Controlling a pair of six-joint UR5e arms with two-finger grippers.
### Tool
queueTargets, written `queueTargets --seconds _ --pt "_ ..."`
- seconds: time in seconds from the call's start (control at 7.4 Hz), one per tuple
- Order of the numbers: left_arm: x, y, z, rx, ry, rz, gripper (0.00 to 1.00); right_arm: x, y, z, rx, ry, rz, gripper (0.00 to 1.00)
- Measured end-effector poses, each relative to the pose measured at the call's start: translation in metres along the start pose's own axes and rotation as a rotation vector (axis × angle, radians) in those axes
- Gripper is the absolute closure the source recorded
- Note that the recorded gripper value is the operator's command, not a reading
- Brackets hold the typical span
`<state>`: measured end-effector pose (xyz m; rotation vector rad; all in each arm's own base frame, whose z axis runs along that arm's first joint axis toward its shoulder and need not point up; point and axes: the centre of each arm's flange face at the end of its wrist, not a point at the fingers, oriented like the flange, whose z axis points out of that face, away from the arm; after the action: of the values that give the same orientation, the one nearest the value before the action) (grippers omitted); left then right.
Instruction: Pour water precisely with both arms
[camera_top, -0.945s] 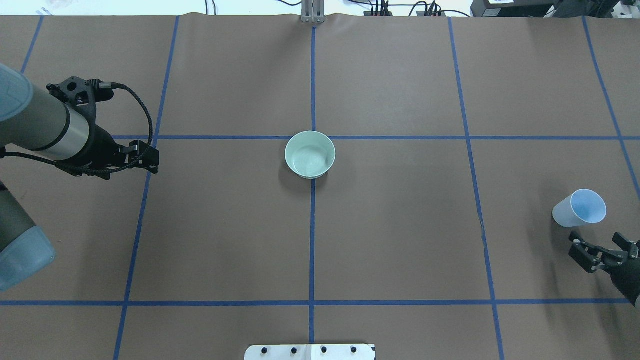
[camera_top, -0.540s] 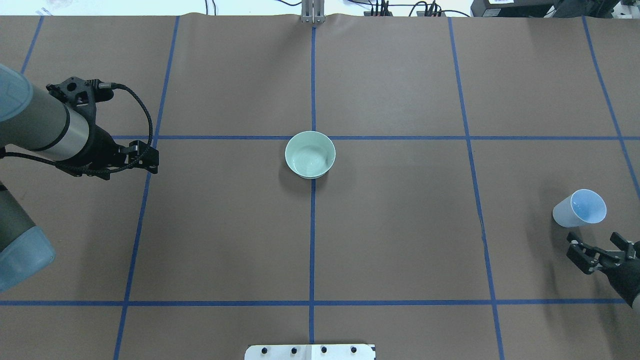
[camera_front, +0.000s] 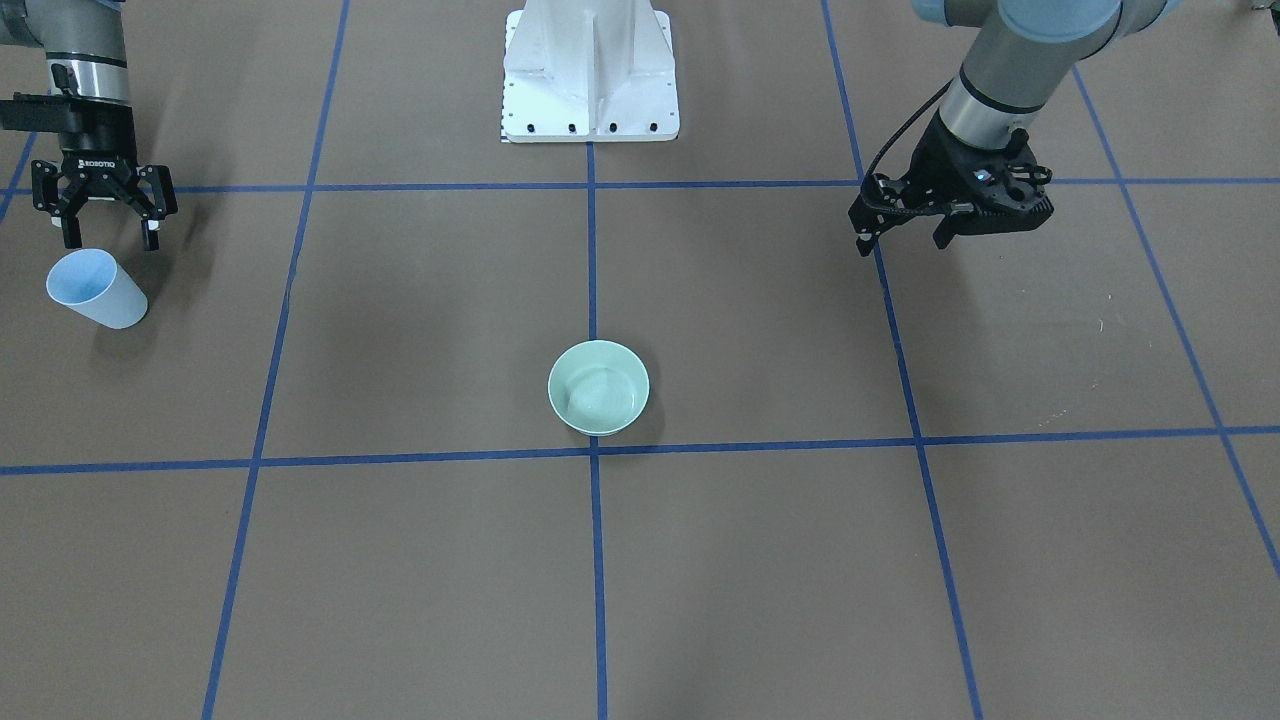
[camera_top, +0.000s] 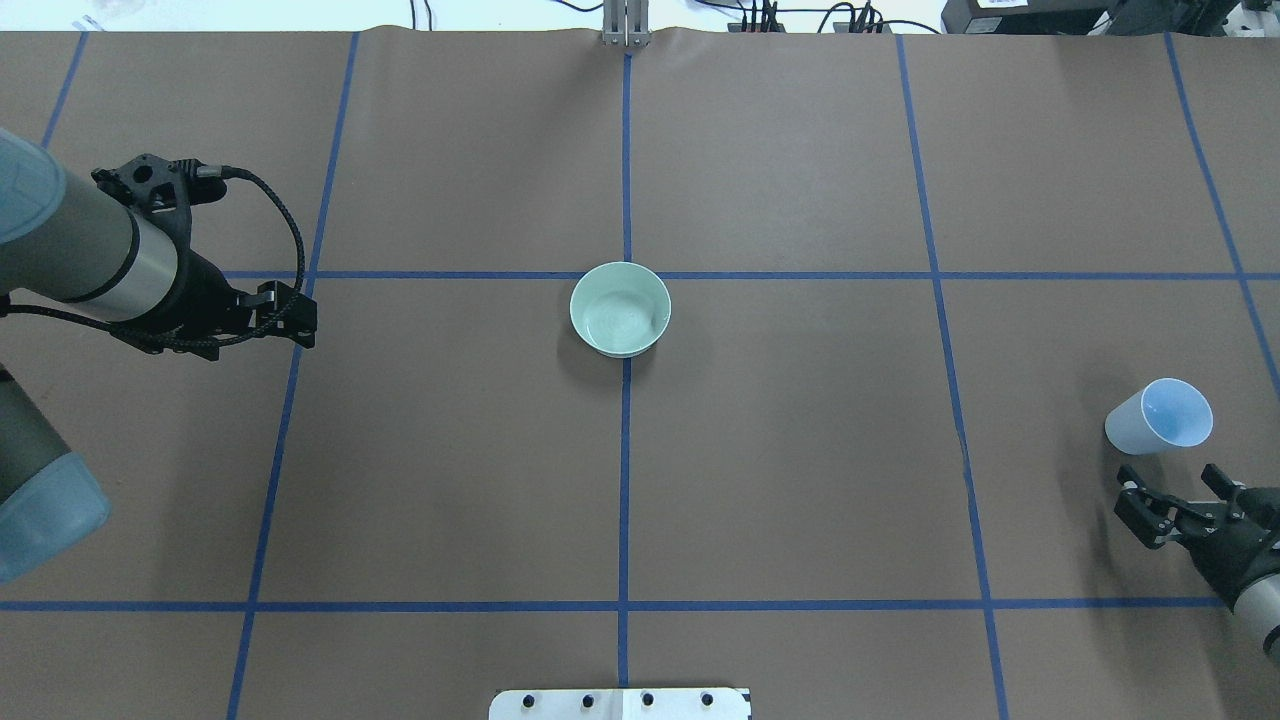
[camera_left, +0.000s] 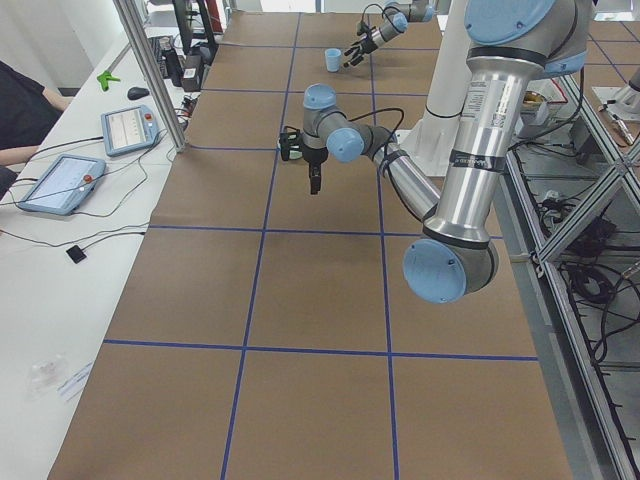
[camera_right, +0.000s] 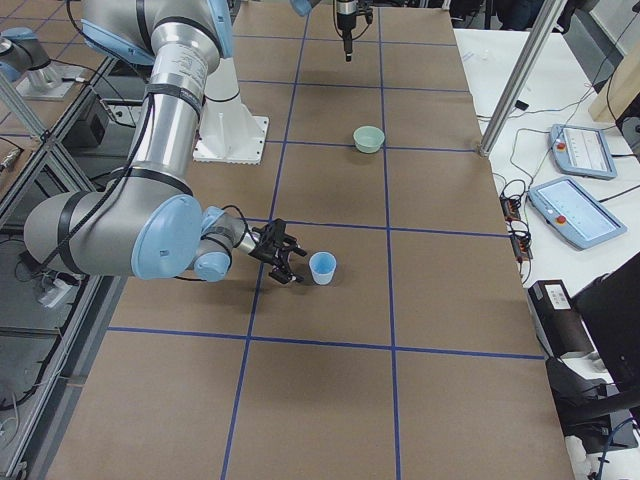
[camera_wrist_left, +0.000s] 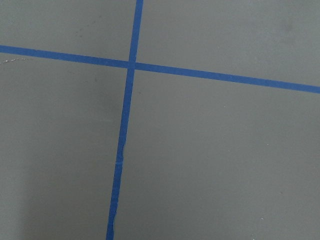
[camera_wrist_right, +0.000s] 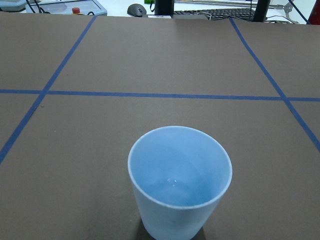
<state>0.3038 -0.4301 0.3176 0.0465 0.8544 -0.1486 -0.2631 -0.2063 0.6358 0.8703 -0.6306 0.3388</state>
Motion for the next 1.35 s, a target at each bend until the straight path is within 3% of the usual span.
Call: queueTargets --seconds 0.54,1.35 --pt "0.0 0.0 0.001 -0.002 -0.002 -0.001 0.0 0.012 0.006 0.011 0.02 0.024 -0.072 0.01" --pt "-0.002 -0.001 0.006 -0.005 -0.01 -0.008 0.0 0.006 -0.004 0.023 0.055 0.043 -0.094 0.0"
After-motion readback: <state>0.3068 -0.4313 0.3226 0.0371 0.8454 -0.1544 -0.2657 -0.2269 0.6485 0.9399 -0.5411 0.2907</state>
